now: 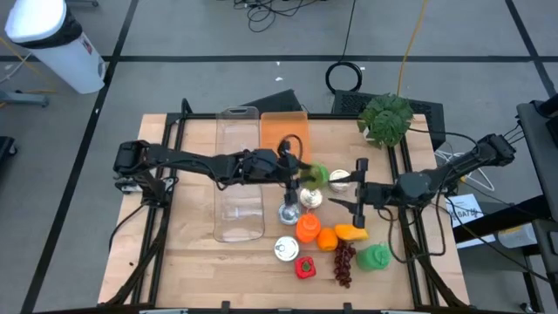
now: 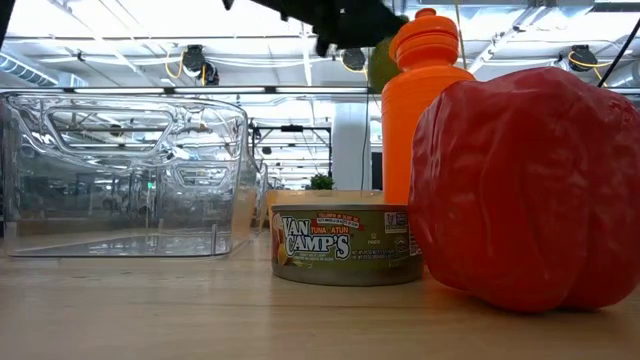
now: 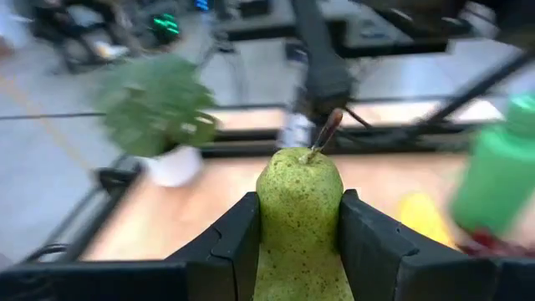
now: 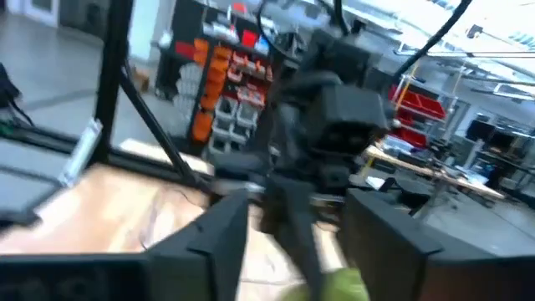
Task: Pick & Place Food Item
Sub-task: Put the green pear into the top transparent bin
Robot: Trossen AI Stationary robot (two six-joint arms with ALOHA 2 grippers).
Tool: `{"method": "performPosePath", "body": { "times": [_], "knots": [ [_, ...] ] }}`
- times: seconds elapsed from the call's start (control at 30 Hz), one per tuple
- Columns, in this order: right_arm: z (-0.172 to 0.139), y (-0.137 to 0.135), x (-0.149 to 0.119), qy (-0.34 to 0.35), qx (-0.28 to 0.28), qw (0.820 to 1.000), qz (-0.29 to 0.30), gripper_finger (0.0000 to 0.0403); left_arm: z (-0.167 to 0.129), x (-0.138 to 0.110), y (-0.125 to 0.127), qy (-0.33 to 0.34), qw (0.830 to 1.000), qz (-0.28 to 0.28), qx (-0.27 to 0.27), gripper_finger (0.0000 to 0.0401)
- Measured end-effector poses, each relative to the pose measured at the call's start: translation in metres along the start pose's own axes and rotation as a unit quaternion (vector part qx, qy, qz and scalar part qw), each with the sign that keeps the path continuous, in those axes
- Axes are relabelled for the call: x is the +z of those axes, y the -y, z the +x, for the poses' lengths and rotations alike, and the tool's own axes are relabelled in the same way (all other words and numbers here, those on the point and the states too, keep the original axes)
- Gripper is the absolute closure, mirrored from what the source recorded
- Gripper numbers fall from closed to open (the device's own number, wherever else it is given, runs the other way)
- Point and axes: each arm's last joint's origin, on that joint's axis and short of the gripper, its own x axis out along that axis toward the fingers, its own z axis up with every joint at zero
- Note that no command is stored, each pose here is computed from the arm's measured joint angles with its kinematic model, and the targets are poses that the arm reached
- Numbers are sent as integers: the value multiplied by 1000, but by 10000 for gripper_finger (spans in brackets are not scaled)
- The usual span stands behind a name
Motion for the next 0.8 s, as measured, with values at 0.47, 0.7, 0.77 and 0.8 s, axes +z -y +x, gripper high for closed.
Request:
{"method": "performPosePath", "body": {
  "times": [0.47, 0.7, 0.77, 0.8],
  "knots": [
    [-11, -12, 1, -16, 48, 999, -13, 154, -113, -52, -79, 83, 965, -58, 241, 264],
    [-10, -13, -1, -21, 49, 998, -16, 160, -143, -105, -116, 83, 924, -91, 363, 264],
    [-10, -14, -2, -22, 50, 998, -16, 160, -145, -120, -124, 62, 918, -101, 379, 264],
    [-10, -14, -2, -24, 50, 998, -17, 160, -145, -125, -127, 57, 915, -104, 386, 264]
  ]
}}
